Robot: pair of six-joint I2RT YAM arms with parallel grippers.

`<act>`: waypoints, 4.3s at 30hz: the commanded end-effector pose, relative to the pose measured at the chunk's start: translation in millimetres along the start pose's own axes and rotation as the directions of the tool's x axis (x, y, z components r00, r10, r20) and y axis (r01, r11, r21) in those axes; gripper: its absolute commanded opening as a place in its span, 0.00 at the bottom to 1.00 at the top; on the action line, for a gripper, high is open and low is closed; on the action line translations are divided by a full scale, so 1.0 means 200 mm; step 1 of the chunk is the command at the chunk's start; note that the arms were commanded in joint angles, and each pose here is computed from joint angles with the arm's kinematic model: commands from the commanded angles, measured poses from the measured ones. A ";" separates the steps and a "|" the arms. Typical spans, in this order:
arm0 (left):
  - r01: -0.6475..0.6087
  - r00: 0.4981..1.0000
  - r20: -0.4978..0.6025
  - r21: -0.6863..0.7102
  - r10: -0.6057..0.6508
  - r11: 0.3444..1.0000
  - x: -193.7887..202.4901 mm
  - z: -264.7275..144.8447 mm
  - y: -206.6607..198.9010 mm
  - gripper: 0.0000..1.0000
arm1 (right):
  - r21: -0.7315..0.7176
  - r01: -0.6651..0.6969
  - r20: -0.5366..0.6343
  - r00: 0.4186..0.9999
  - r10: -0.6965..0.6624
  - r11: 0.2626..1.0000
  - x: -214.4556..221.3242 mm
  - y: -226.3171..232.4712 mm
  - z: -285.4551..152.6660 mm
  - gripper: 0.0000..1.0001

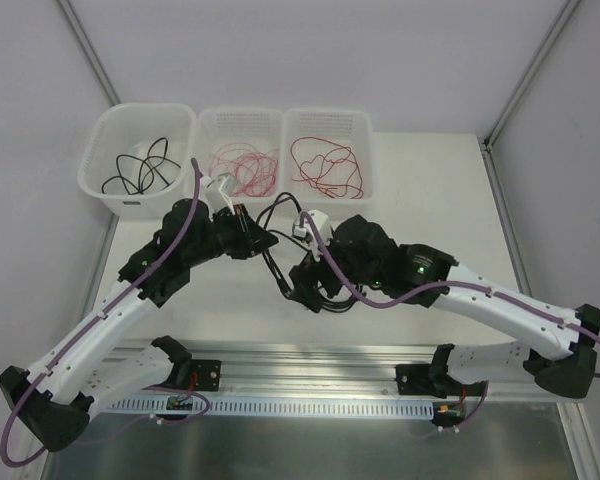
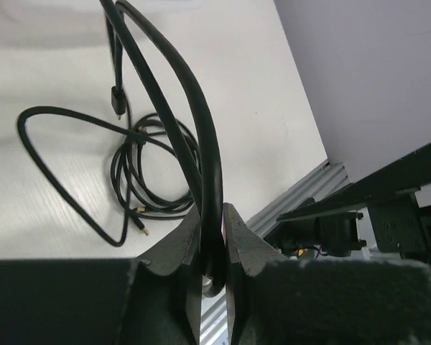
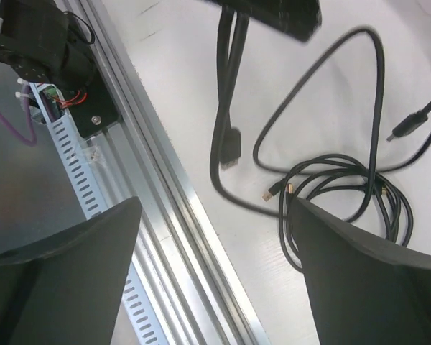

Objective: Untangle the cables

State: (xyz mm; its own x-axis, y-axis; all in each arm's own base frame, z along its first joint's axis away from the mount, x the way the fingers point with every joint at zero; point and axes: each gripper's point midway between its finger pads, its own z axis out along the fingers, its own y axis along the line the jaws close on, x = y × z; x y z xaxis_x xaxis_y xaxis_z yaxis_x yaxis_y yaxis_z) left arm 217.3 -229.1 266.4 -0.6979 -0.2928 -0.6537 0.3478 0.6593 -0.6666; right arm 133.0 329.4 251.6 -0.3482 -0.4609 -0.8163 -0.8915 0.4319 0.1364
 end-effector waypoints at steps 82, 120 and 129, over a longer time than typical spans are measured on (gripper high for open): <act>0.326 0.824 0.521 -0.758 0.222 0.565 -1.45 -0.49 1.75 0.99 | 0.404 -0.024 -0.132 0.988 0.084 0.915 0.68 -0.41 -0.36 0.97; -0.117 0.990 0.042 -0.313 0.137 0.942 0.11 -0.17 0.78 0.99 | 0.239 -0.192 -0.316 0.911 0.263 0.952 0.72 -0.45 0.41 0.41; -0.113 0.991 0.031 -0.310 0.129 0.944 0.13 -0.17 0.78 0.99 | 0.253 -0.134 -0.419 0.877 0.234 0.958 0.84 -0.46 0.56 0.39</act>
State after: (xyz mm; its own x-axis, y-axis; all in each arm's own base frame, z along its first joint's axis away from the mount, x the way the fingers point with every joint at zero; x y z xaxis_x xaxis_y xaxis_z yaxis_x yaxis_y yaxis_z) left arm 232.1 -107.0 150.5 -0.6378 -0.2313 -0.7346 0.1889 0.8778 -0.4403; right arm 181.9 283.8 37.1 -0.6738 -0.6048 -0.4245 -0.7041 0.6998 0.1206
